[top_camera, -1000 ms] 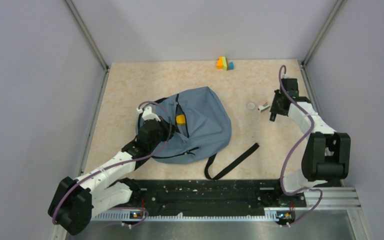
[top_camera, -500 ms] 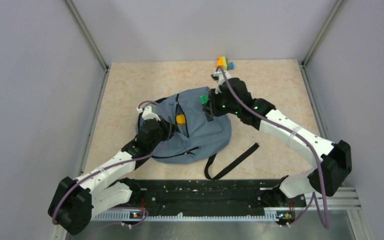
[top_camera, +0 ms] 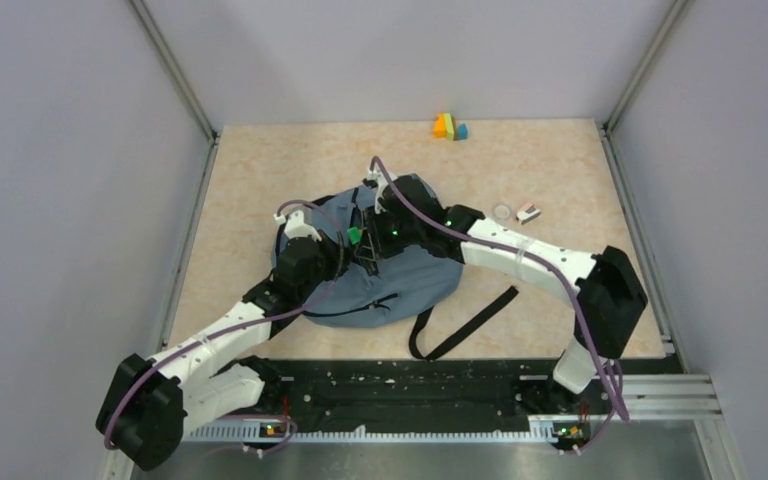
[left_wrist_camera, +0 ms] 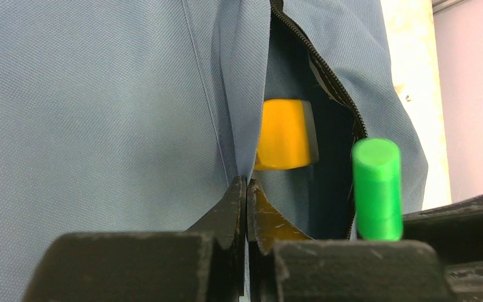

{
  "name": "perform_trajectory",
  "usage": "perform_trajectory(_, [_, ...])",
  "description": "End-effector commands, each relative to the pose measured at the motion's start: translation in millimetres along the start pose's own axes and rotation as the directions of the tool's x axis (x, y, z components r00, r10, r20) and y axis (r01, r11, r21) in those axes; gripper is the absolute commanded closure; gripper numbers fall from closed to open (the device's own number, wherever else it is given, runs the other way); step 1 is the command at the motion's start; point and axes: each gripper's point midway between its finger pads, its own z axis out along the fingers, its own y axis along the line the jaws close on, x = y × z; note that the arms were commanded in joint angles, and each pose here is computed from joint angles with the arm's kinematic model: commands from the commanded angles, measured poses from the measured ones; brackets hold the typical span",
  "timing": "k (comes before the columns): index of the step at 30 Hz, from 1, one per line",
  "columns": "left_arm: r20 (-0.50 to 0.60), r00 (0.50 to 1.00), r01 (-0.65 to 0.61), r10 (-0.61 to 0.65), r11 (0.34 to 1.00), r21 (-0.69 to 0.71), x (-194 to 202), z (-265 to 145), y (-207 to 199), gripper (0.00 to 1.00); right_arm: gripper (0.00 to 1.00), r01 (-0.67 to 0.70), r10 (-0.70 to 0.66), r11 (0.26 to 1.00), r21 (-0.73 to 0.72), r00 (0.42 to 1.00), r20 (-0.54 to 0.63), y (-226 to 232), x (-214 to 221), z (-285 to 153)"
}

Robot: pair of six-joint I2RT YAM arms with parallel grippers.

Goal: Pack the student bag
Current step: Place the stationery in the student bag.

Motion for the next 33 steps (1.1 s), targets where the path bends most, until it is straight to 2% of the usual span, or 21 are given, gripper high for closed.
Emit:
perform_trajectory(1, [0.053,0.999,0.002,-0.005,0.999,0.049,-20.3,-2.4,-18.5,1.00,1.00,-0.041,0.043,0.999,-0.031,0.997,0.070,27.0,-32.3,1.3])
perform_trajectory(6, [0.054,0.999,0.003,-0.007,0.998,0.057,-21.3,-2.0,-20.9,1.00,1.00,-0.050,0.046,0.997,0.066,0.997,0.057,17.7,-28.6,16.2])
perform_trajectory(10, [0.054,0.999,0.005,-0.008,0.998,0.057,-21.2,-2.0,-20.8,1.00,1.00,-0.037,0.022,0.977,0.212,0.997,0.069,-9.8,-25.2,22.6])
perform_trajectory(18, [0.052,0.999,0.004,-0.007,0.998,0.062,-21.1,-1.5,-22.1,1.00,1.00,0.003,-0.007,0.958,0.287,1.000,0.013,-21.9,-12.0,39.5])
perform_trajectory(33, [0.050,0.999,0.003,-0.006,0.998,0.063,-20.8,-0.3,-22.7,1.00,1.00,0.109,-0.127,0.839,0.532,0.992,-0.003,-55.8,-15.5,32.9])
